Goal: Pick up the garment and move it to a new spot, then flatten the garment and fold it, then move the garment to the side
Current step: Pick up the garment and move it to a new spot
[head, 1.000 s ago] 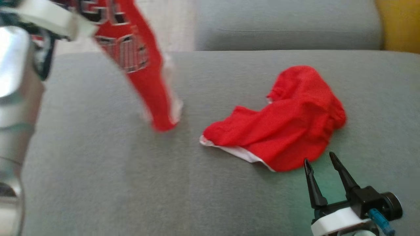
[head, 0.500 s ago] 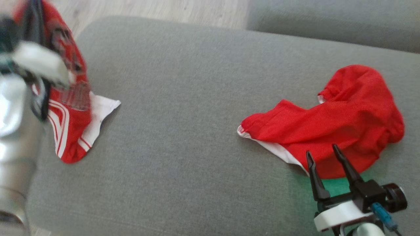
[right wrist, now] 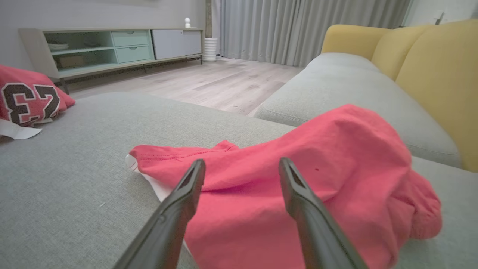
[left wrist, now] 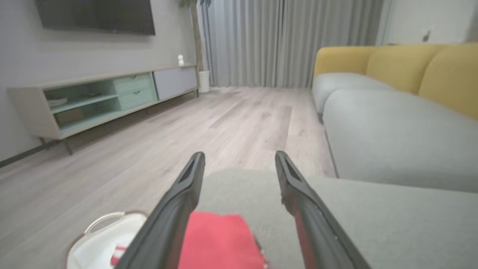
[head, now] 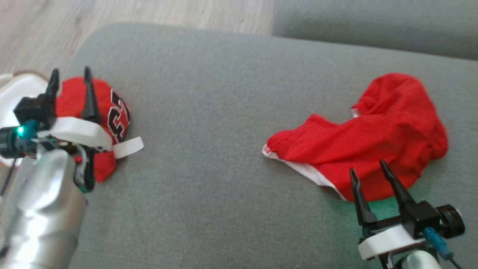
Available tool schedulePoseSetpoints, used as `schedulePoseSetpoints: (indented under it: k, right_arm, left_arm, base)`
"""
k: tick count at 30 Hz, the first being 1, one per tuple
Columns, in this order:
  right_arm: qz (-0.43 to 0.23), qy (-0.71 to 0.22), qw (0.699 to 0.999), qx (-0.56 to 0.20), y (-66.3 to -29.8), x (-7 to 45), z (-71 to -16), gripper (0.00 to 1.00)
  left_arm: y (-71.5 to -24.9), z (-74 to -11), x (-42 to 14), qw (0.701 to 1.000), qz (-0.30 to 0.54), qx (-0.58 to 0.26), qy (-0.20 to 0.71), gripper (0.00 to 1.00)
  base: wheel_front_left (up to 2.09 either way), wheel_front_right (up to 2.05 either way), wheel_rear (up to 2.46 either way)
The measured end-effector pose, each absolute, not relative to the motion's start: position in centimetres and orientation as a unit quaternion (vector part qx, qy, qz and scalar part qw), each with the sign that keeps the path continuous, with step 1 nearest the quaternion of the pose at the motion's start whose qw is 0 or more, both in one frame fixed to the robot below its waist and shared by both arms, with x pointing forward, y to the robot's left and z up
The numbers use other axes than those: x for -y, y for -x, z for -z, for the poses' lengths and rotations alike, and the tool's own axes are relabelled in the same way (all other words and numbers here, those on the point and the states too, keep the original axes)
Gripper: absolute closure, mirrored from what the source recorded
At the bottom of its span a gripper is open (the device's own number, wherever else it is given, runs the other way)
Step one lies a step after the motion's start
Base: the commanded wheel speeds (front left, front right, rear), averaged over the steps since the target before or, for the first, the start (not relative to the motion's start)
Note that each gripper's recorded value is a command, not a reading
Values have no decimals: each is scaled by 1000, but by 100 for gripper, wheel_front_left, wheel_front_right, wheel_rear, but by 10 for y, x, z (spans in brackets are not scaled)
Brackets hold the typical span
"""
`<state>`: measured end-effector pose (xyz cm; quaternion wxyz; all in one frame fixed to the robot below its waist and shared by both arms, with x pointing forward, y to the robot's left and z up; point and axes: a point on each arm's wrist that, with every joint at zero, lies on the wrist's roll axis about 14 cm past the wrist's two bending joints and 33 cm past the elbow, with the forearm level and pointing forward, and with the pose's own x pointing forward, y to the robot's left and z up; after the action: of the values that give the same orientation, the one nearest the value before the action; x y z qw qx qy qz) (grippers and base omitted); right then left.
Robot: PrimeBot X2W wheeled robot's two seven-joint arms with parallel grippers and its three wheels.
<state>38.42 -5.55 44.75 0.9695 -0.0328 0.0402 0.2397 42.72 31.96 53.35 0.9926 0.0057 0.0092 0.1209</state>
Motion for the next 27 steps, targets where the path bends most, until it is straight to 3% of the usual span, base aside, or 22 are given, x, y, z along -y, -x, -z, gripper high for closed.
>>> schedulePoseSetpoints:
  k: [4,15,27]
  right_arm:
    - [-224,32,974,-22,-376,62,-463,0]
    - [-142,23,990,-3,-343,112,-478,0]
    - [-75,10,997,-15,-299,153,-468,0]
  left_arm:
    - [-413,-558,-285,994,-92,54,-2,0]
    - [-348,-534,-189,997,-12,73,22,0]
    - [-287,-486,-119,998,64,10,17,0]
  base:
    - [0,0,0]
    - [0,0,0]
    - [0,0,0]
